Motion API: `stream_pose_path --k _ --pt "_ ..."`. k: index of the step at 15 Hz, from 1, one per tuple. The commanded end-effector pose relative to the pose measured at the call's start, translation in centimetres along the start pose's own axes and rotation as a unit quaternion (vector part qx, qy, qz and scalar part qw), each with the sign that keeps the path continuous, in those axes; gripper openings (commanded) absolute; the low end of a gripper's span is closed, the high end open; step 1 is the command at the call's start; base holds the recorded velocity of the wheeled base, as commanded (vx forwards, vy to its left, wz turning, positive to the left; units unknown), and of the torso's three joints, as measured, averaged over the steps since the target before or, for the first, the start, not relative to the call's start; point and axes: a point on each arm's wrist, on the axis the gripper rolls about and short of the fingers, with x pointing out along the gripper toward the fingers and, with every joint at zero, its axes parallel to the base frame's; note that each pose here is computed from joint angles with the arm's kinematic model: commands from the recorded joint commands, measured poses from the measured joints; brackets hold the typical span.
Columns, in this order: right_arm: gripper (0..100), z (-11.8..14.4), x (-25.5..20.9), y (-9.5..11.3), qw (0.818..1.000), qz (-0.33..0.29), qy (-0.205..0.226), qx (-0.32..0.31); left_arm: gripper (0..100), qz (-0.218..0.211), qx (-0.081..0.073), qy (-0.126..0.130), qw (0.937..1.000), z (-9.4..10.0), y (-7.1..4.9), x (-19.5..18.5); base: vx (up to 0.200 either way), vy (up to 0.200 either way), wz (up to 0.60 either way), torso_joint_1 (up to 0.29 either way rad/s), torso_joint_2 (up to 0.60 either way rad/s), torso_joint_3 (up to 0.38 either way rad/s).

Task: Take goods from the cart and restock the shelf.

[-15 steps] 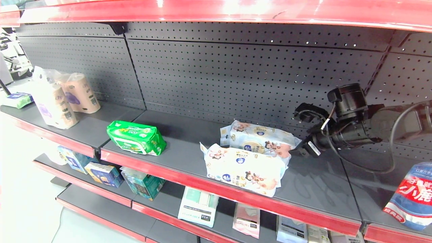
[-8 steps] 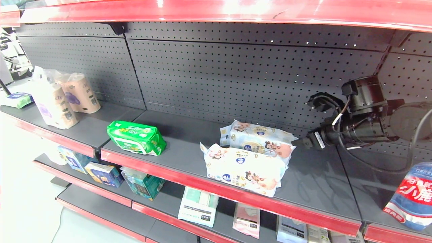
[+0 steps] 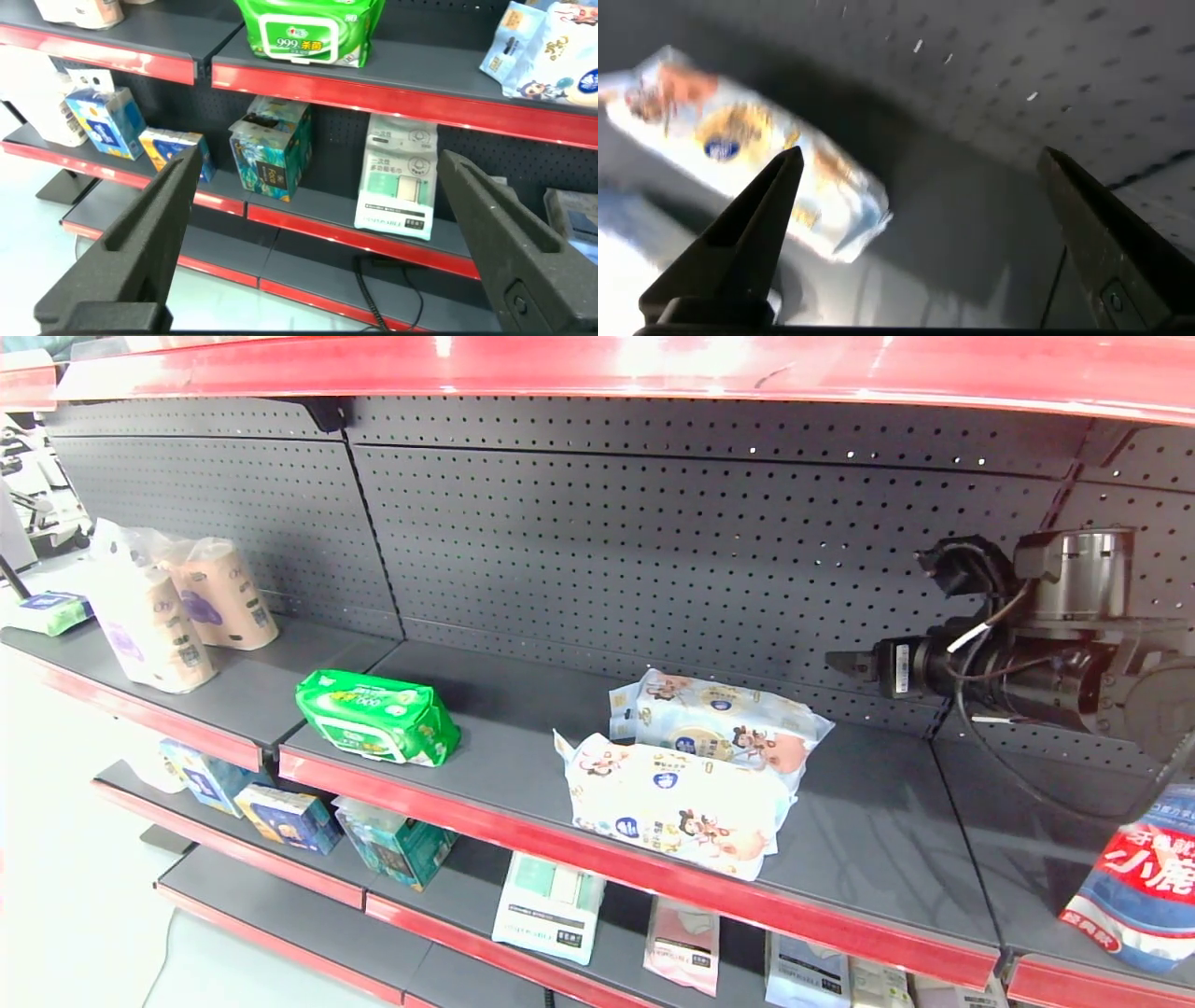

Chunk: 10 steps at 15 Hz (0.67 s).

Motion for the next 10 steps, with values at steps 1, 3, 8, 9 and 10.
stream_pose_path --k 1,3,8,9,10 --pt "100 0.0 -1.2 -0.2 0.999 -0.021 -0.023 0.019 100 0.000 0.000 0.001 1.0000 0.0 0.0 0.0 0.000 0.000 0.00 0.000 0.00 0.000" --pt "100 -0.4 -2.5 0.2 0.996 -0.050 -0.059 0.041 100 0.000 0.000 0.001 1.0000 0.0 0.0 0.0 0.000 0.000 0.00 0.000 0.00 0.000" --pt "100 -2.4 -8.5 -0.2 0.994 -0.052 -0.081 0.055 100 0.000 0.000 0.001 1.0000 0.0 0.0 0.0 0.000 0.000 0.00 0.000 0.00 0.000" --pt "100 -2.4 -10.5 -1.0 0.991 -0.063 -0.100 0.061 100 0.000 0.000 0.001 1.0000 0.0 0.0 0.0 0.000 0.000 0.00 0.000 0.00 0.000" --pt "100 -3.2 -12.5 -1.7 0.989 -0.071 -0.113 0.064 100 0.000 0.000 0.001 1.0000 0.0 0.0 0.0 0.000 0.000 0.00 0.000 0.00 0.000"
